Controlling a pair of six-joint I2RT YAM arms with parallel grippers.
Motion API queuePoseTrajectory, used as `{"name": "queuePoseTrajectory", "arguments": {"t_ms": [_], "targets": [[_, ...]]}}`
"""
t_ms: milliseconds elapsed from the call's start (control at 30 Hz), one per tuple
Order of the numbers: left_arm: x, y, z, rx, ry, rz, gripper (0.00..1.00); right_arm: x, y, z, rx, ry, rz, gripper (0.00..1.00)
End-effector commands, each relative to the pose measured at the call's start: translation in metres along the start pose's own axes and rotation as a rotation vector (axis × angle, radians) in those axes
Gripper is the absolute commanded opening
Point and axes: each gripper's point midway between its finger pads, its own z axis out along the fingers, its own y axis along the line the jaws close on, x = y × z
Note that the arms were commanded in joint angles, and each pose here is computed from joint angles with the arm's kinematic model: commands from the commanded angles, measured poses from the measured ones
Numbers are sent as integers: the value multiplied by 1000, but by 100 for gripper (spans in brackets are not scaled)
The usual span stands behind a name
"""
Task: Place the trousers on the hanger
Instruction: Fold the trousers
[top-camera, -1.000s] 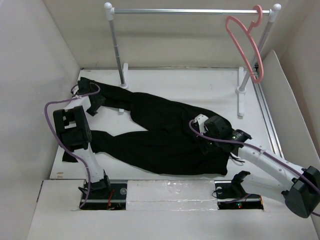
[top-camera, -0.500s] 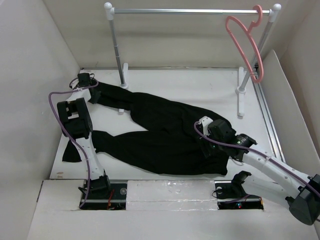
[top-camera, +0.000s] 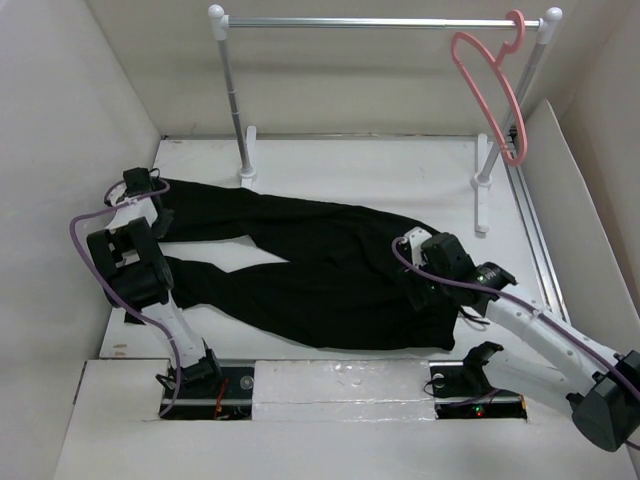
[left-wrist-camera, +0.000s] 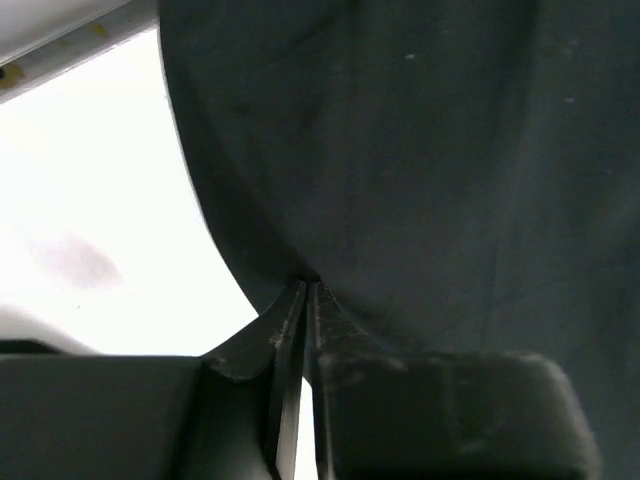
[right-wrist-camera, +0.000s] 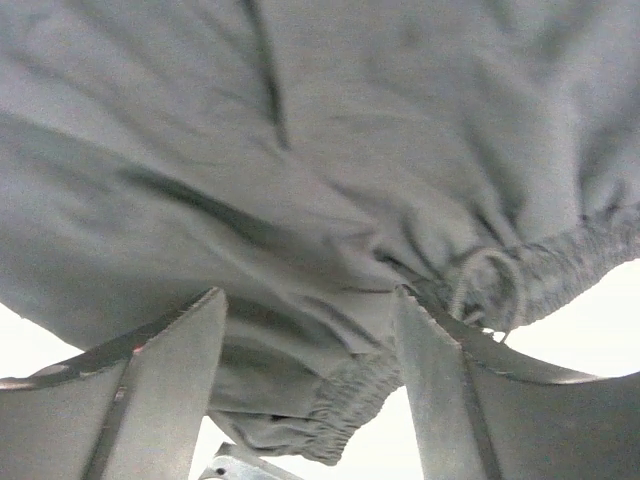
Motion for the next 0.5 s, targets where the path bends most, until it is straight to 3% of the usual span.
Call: {"name": "queuePoseTrajectory", "arguments": {"t_ms": [0,133,267,333,467], "targets": [[-11,-4,-22,10,-36,44,4,-27,-14,-8,21,-84,-9,74],[-22,-31,-52,134,-39,79,15,-44,-39,-5,61,-98,40,80],[-18,-70,-97,305,-88,132,27,-53,-92,-7,164,-159,211,83],[1,-89,-123,432,-52,150,29,-53,-115,-7,206,-193,302,84],[54,-123,-169,618,-23,266,42,-29,-167,-7,304,-230,495,86]]}}
